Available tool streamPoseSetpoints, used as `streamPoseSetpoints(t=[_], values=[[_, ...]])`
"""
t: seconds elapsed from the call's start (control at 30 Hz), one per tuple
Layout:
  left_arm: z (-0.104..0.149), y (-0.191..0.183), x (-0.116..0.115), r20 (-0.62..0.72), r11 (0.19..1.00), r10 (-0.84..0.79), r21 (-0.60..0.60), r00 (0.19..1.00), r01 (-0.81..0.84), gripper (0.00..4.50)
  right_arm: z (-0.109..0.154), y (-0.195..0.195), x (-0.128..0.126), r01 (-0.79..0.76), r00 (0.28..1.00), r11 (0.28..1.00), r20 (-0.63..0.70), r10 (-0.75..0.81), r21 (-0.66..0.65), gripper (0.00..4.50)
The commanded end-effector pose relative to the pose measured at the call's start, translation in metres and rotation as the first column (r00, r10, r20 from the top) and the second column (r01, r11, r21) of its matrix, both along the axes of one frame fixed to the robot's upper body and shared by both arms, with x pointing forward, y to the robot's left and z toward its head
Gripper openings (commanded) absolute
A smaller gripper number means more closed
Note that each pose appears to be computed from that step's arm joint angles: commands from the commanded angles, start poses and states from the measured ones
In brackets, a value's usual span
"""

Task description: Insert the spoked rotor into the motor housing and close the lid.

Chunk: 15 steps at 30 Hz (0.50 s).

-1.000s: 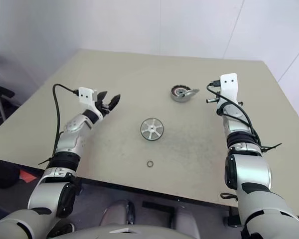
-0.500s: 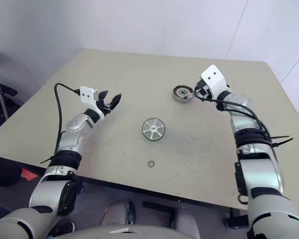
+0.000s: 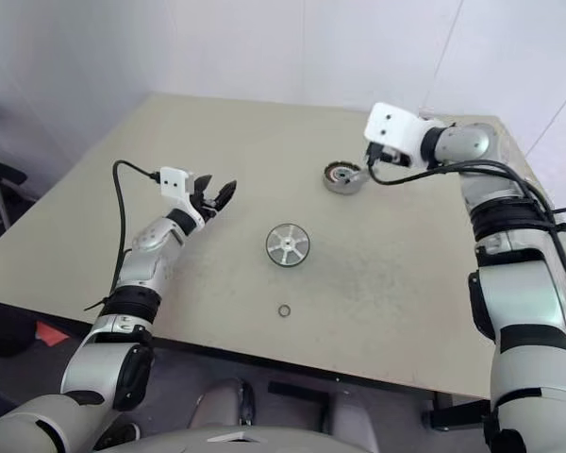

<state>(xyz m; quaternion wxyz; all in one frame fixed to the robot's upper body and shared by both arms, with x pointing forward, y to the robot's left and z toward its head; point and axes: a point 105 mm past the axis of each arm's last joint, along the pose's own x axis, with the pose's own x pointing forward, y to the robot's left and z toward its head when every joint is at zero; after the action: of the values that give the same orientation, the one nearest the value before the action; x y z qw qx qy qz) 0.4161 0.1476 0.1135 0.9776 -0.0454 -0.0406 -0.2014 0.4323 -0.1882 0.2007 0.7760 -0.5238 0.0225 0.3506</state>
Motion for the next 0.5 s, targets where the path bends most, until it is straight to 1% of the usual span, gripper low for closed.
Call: streamPoseSetpoints(t=[0.03, 0.2, 0.33, 0.5], values=[[0.019, 0.0, 0.002, 0.067, 1.0, 0.0, 0.002, 0.998, 0.0, 3.69, -0.005, 0.011, -0.002, -0.064, 0.998, 0.997, -0.017, 0.064, -0.05, 2.74], [0.017, 0.004, 0.0, 0.068, 1.0, 0.011, 0.002, 0.998, -0.011, 3.69, -0.001, 0.014, -0.001, -0.075, 0.997, 0.996, -0.003, 0.075, -0.055, 2.74], [0.015, 0.004, -0.002, 0.065, 1.0, 0.012, 0.006, 0.998, -0.012, 3.69, -0.009, 0.014, 0.001, -0.069, 0.998, 0.995, -0.013, 0.068, -0.069, 2.74], [0.018, 0.001, 0.0, 0.067, 1.0, 0.002, 0.01, 0.998, -0.003, 3.69, -0.034, 0.008, 0.006, -0.019, 0.998, 0.992, -0.056, 0.013, -0.123, 2.74]])
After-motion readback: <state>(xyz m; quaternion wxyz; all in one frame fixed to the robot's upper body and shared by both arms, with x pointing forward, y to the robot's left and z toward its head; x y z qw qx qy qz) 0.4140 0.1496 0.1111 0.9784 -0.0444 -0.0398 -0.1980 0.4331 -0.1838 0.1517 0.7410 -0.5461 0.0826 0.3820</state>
